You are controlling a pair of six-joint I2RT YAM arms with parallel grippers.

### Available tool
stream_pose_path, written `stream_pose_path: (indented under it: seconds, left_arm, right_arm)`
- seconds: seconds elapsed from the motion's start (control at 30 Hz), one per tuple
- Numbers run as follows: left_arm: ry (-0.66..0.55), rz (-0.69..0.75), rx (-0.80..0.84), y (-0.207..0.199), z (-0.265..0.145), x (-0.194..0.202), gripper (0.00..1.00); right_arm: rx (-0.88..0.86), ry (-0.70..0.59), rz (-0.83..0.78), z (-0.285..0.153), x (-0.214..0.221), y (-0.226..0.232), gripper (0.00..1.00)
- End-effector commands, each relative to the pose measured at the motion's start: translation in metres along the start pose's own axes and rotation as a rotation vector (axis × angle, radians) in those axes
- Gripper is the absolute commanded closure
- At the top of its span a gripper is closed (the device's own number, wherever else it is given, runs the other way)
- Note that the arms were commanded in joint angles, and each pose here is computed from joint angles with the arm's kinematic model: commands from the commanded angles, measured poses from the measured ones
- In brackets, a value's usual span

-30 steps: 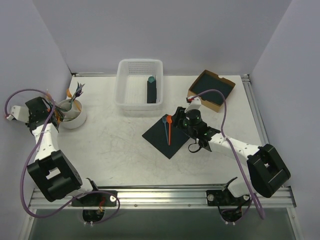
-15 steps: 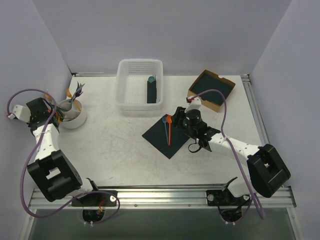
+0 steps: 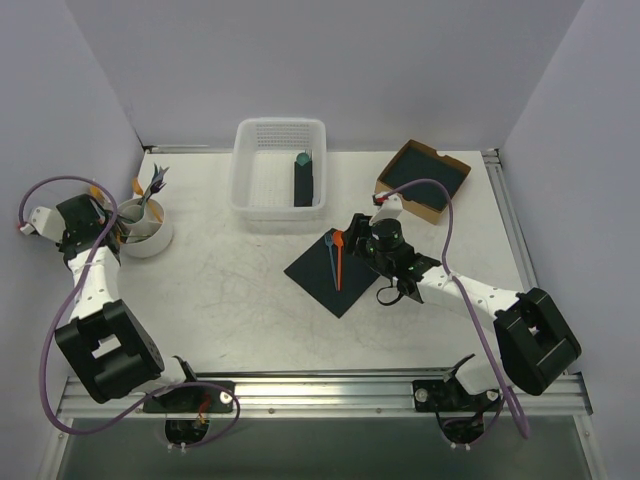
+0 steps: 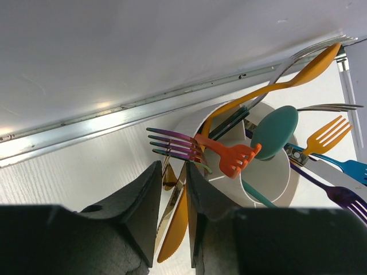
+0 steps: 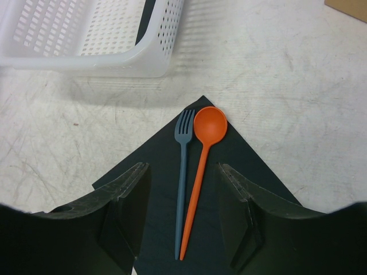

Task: Place the utensils on the paper napkin and roll it up
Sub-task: Pick up the utensils from the container.

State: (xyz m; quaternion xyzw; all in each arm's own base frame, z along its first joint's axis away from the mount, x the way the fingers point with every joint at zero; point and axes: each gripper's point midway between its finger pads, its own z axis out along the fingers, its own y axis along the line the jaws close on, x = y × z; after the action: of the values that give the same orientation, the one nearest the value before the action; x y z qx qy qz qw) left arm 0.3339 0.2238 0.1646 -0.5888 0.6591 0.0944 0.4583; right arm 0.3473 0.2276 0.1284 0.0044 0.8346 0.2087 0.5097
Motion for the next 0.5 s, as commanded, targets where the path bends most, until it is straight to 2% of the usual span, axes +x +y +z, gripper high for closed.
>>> stream_pose_path:
  seconds: [0.0, 0.2, 0.47]
  left_arm:
    - [-0.013, 0.023, -0.009, -0.001, -0.001, -0.003, 0.68]
    - [-0.036, 0.053, -0.019, 0.001, -0.013, -0.008, 0.68]
    - [-0.033, 0.094, -0.078, 0.009, -0.007, -0.007, 0.68]
  right_arm:
    - [-0.001, -0.071, 0.012, -0.005, -0.026, 0.004, 0.52]
    - [-0.006, -0.067, 0.018, -0.004, -0.025, 0.005, 0.51]
    - [-0.008, -0.070, 0.024, -0.004, -0.027, 0.005, 0.50]
